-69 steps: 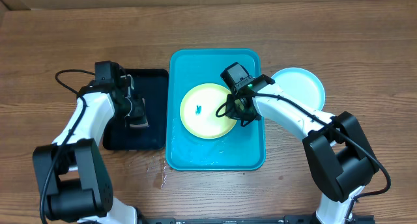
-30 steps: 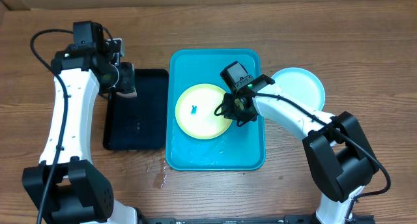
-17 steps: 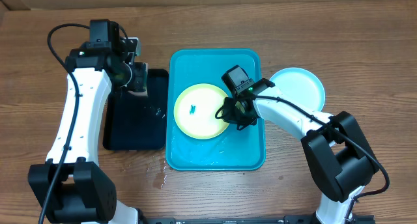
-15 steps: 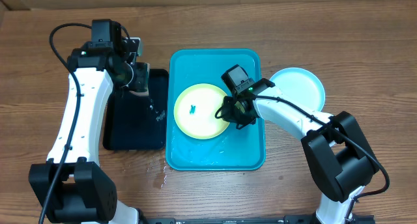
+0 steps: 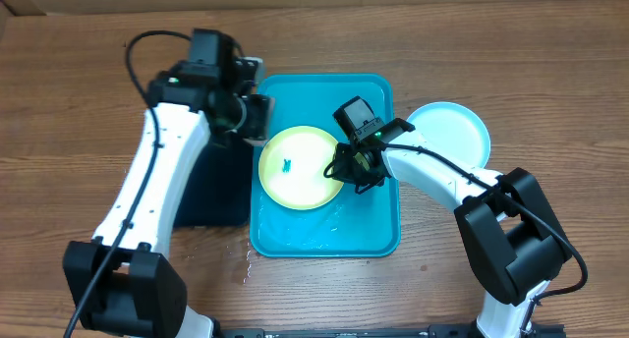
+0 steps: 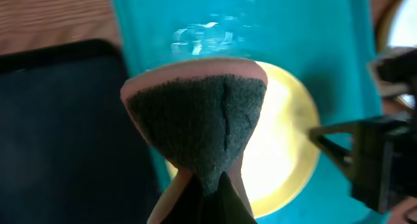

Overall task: Clean dirty plates on tray and stack at the side
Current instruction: 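Lift the sponge with the left gripper and carry it over the yellow plate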

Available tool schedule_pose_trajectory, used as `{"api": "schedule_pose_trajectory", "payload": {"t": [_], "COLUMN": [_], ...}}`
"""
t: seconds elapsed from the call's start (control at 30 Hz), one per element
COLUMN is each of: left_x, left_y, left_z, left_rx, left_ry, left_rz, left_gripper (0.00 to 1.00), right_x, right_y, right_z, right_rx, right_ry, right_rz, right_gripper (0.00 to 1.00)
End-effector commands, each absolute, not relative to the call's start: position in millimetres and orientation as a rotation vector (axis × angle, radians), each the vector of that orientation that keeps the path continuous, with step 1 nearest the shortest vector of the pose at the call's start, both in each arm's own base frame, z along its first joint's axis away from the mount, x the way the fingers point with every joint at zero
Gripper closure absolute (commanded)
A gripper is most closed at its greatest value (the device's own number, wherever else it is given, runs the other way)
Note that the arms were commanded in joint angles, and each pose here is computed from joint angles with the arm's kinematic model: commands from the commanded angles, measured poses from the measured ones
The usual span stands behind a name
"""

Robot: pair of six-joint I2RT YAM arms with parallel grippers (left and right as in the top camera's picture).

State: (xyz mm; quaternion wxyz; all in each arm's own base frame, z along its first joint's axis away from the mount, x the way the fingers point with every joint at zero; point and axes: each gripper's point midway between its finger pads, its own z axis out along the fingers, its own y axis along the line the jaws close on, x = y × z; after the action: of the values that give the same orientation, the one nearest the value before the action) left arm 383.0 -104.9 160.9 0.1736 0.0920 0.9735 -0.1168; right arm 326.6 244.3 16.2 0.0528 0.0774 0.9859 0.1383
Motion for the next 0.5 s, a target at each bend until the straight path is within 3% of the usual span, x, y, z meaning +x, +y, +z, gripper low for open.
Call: {"api": "schedule_pose_trajectory", "payload": {"t": [0.0, 0.47], "left_x": [378.6, 383.2], "left_y": [-129.1, -142.1], "left_z": [153.4, 96.2], "left_rx": [0.287, 0.303], "left_ry": [2.779, 2.905], "left_rz": [-0.389, -0.319], "left_gripper": [0.96, 0.96], "right_x": [321.6, 321.7], "right_y": [246.5, 246.3], "right_z": [14.6, 14.5], "right_rx": [0.226, 0.226], "right_ry": [3.012, 3.011], "right_rz": [0.424, 0.423], "right_gripper": [0.96, 0.93]}}
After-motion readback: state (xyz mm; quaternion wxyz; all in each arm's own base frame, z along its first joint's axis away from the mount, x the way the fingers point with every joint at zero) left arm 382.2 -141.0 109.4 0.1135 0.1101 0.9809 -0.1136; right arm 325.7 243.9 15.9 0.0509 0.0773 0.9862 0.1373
